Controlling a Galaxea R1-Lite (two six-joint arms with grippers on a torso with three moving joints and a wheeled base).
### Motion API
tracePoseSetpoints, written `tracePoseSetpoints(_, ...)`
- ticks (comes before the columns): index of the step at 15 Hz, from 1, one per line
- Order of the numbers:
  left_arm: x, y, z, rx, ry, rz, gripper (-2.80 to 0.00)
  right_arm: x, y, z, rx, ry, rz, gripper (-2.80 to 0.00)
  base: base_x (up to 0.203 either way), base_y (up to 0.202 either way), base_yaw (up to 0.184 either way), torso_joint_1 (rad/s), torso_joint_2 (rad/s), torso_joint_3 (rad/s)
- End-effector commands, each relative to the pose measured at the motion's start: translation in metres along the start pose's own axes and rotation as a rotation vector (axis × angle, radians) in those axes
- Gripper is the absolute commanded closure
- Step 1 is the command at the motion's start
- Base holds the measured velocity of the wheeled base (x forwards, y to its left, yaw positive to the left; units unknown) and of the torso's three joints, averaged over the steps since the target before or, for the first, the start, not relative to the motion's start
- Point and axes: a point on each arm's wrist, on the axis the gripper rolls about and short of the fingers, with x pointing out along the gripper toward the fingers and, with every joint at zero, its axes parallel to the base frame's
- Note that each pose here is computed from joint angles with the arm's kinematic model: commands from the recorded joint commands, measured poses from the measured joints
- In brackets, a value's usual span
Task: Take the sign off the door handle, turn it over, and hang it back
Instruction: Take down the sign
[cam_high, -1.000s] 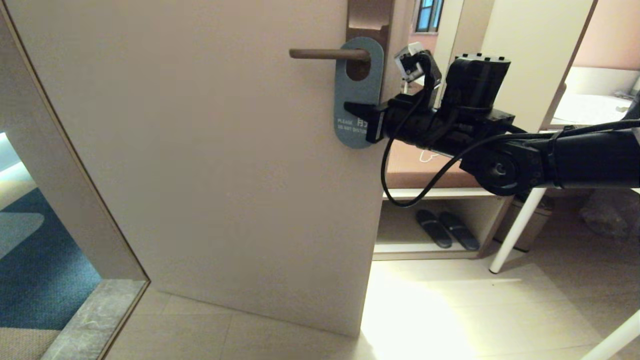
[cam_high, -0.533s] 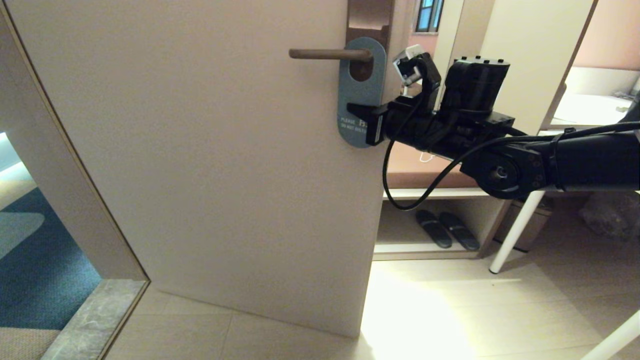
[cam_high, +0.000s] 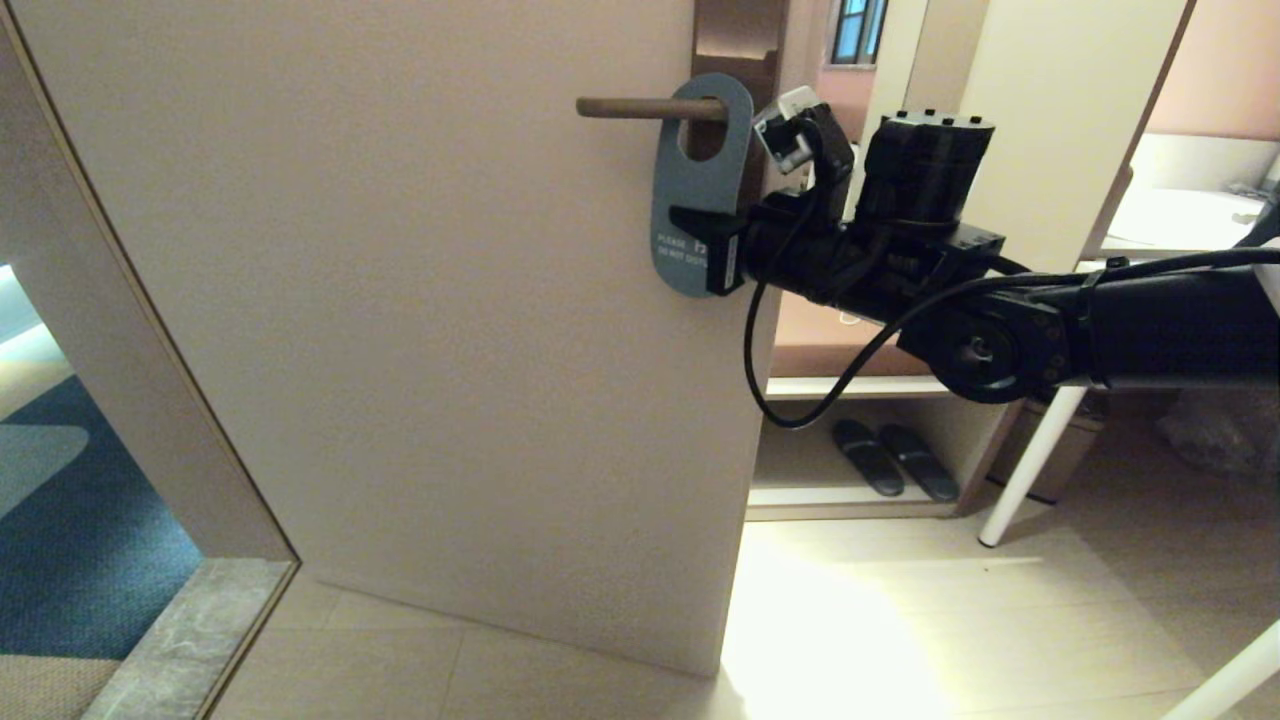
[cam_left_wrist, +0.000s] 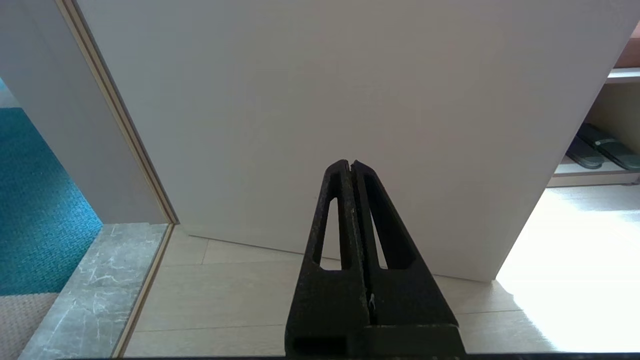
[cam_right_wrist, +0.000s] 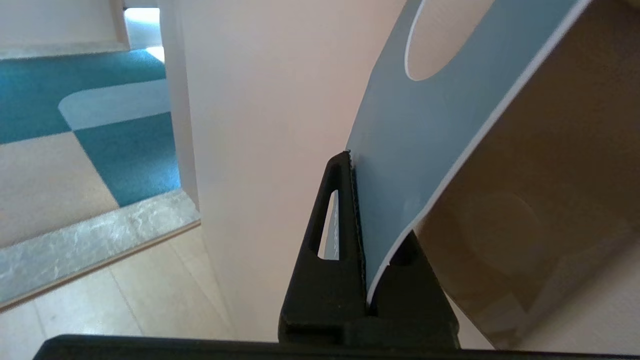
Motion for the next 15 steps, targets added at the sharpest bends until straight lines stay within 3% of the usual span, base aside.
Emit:
tracePoseSetpoints(1,0.0,0.0,0.0,0.0,-0.002,0.001,0.0,0.009,0.008,-0.001,-0.002,-0.011,0.013,0.0,0.0,0.0,0.0,0.0,0.0,0.0)
tracePoseSetpoints(6,0.0,0.0,0.0,0.0,0.0,0.001,0.0,0.019,0.014,0.012,-0.017,-0.073,0.025,0.0,0.0,0.0,0.0,0.0,0.0,0.0)
tracePoseSetpoints(15,0.0,0.0,0.0,0.0,0.0,0.001,0.0,0.02,0.032,0.02,-0.015,-0.087,0.052,0.0,0.0,0.0,0.0,0.0,0.0,0.0)
